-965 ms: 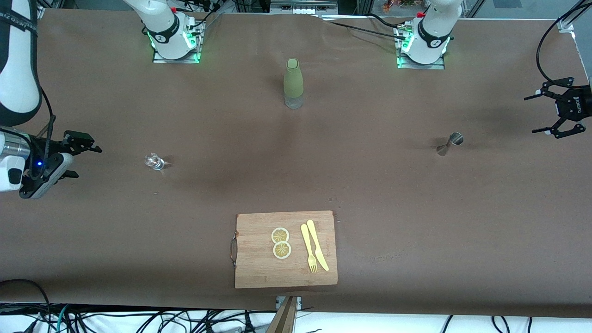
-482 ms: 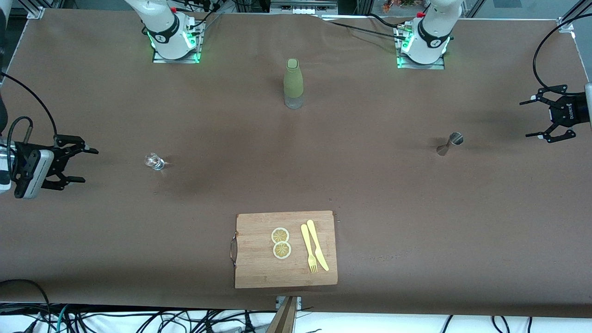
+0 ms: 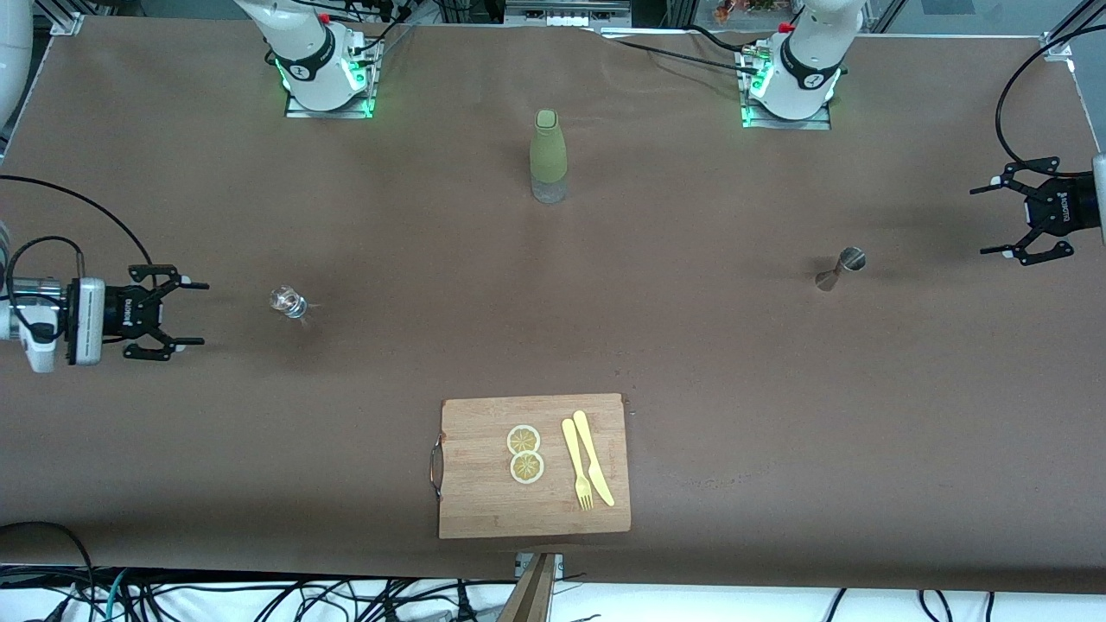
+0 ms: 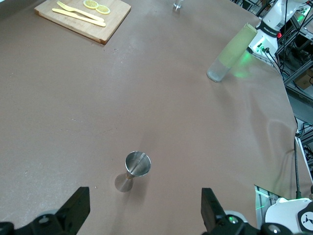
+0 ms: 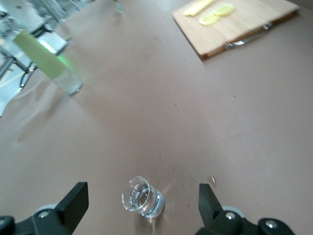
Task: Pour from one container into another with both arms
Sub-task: 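Lower the right gripper to the glass cup while the left gripper nears the jigger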
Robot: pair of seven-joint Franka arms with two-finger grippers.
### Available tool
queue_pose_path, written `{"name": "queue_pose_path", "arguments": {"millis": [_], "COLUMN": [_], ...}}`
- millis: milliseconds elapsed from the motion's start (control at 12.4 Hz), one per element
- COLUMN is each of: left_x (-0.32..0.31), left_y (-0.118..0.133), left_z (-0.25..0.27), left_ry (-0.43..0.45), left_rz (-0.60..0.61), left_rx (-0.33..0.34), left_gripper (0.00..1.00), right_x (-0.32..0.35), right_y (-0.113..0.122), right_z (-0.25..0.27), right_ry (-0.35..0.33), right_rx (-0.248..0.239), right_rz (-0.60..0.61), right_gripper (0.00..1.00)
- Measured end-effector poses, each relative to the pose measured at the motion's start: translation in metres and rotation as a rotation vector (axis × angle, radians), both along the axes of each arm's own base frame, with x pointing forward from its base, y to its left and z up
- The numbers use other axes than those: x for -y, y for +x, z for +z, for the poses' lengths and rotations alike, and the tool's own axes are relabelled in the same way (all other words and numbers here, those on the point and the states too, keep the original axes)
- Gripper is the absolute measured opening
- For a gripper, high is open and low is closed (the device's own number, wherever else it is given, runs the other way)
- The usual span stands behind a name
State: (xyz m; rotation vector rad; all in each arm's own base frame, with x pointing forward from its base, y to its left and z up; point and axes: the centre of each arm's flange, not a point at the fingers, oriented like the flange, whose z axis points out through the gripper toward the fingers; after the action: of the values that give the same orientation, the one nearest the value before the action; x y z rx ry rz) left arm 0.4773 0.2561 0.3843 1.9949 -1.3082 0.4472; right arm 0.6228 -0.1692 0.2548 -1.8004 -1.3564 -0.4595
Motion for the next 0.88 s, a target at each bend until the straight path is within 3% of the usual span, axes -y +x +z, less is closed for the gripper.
{"name": "queue_pose_path", "arguments": {"millis": [161,482,723,884], "left_x": [-0.002,-0.003,-0.003,-0.004], "left_y": [-0.001,-0.001,-0.001,-0.001], "left_z": [-0.004,-0.006,-0.008,-0.017], "left_ry": [-0.005,-0.007,-0.012,-0.027], "left_rz": [0.004,0.005,-0.004,-0.022], "left_rx": [-0.006,-0.009,-0.004,0.002], "left_gripper": [1.00,1.00,1.00,1.00], "right_x": [0.005,0.006,-0.001,-0.006], "right_y": [-0.012,-0.025,-0.033,-0.038], "right_z": [-0.039,-0.078,-0.112,-0.131], "right_ry": [0.087,0.181,0.242,0.264], "right_rx": [0.081,0.201,0.258,0.258], "right_rz": [0.065,0.158,0.215,0.230], "right_gripper": [1.00,1.00,1.00,1.00]}}
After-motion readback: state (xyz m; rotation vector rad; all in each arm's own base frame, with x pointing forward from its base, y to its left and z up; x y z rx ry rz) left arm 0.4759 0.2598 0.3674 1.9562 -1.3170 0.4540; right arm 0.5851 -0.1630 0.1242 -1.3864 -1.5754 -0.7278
